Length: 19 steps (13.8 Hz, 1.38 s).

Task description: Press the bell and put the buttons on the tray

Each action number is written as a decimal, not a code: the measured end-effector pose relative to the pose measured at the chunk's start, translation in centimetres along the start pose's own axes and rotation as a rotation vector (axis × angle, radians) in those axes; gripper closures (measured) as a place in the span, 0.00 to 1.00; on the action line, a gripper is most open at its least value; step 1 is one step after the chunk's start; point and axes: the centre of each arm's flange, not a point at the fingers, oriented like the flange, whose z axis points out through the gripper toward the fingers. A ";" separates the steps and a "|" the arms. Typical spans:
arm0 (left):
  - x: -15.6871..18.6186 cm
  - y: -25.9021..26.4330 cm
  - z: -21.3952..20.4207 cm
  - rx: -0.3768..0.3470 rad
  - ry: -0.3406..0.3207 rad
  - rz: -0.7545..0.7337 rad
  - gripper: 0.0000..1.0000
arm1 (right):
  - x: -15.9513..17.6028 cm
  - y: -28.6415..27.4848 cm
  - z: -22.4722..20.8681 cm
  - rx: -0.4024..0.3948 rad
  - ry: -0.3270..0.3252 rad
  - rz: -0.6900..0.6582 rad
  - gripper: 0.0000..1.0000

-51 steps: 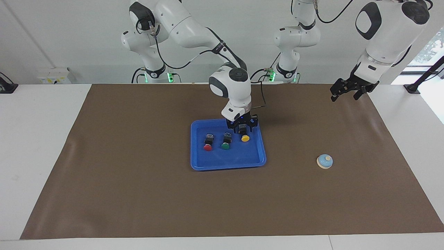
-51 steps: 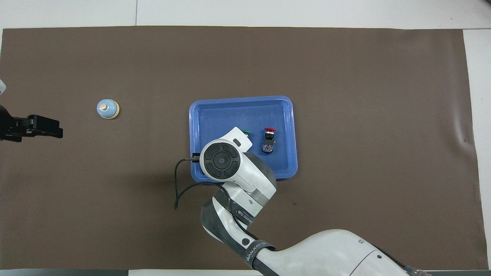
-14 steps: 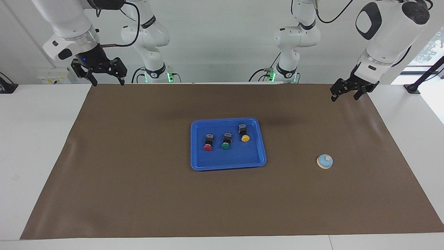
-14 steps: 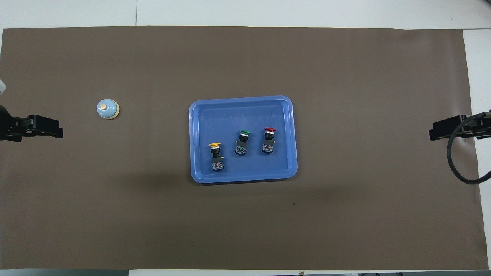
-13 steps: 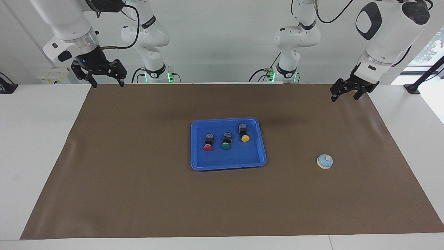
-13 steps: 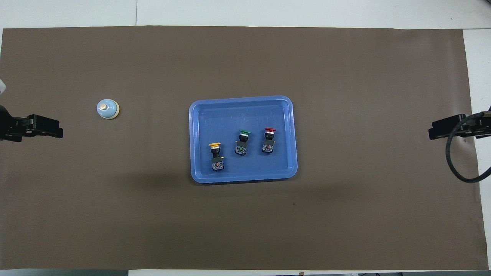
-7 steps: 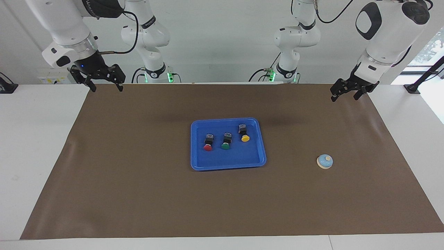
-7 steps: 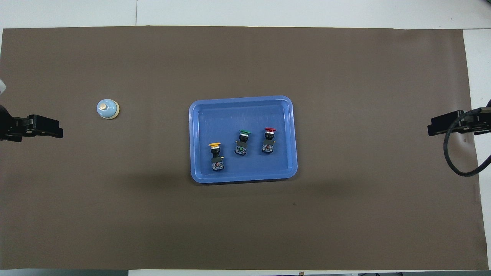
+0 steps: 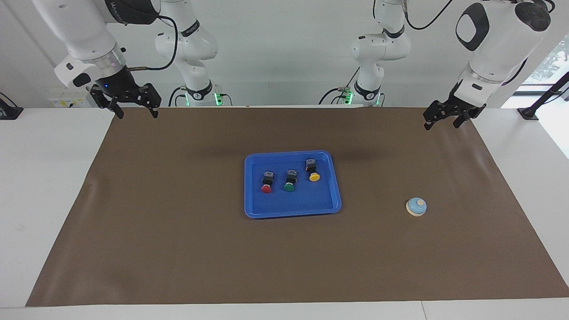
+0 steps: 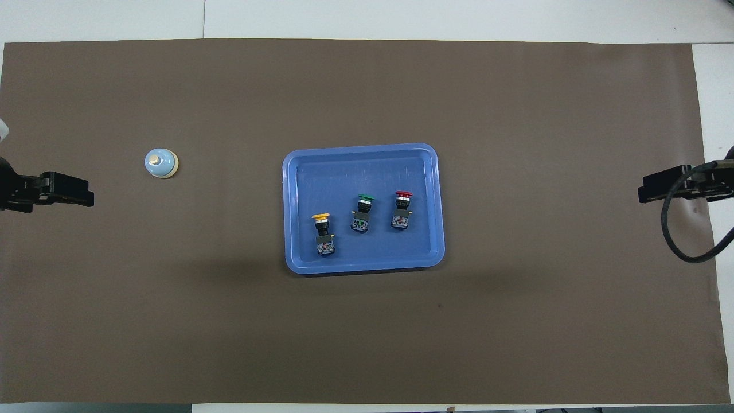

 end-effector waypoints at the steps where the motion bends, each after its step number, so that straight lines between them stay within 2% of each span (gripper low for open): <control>1: 0.0 0.0 0.0 0.000 0.000 0.000 0.00 | 0.0 0.0 0.0 0.000 0.000 0.001 0.00; 15: 0.0 0.1 0.0 0.000 0.001 0.002 0.00 | 0.0 -0.1 0.0 -0.001 0.001 -0.001 0.00; 17: 0.2 0.8 -0.1 0.001 0.017 0.015 0.01 | 0.0 -0.1 0.0 -0.001 0.001 -0.001 0.00; 18: 0.3 1.0 0.0 0.001 0.029 0.019 0.05 | 0.0 -0.1 0.0 -0.001 0.001 -0.001 0.00; 19: 0.5 1.2 0.2 0.001 0.035 0.022 0.16 | 0.0 -0.1 0.0 -0.001 0.001 -0.001 0.00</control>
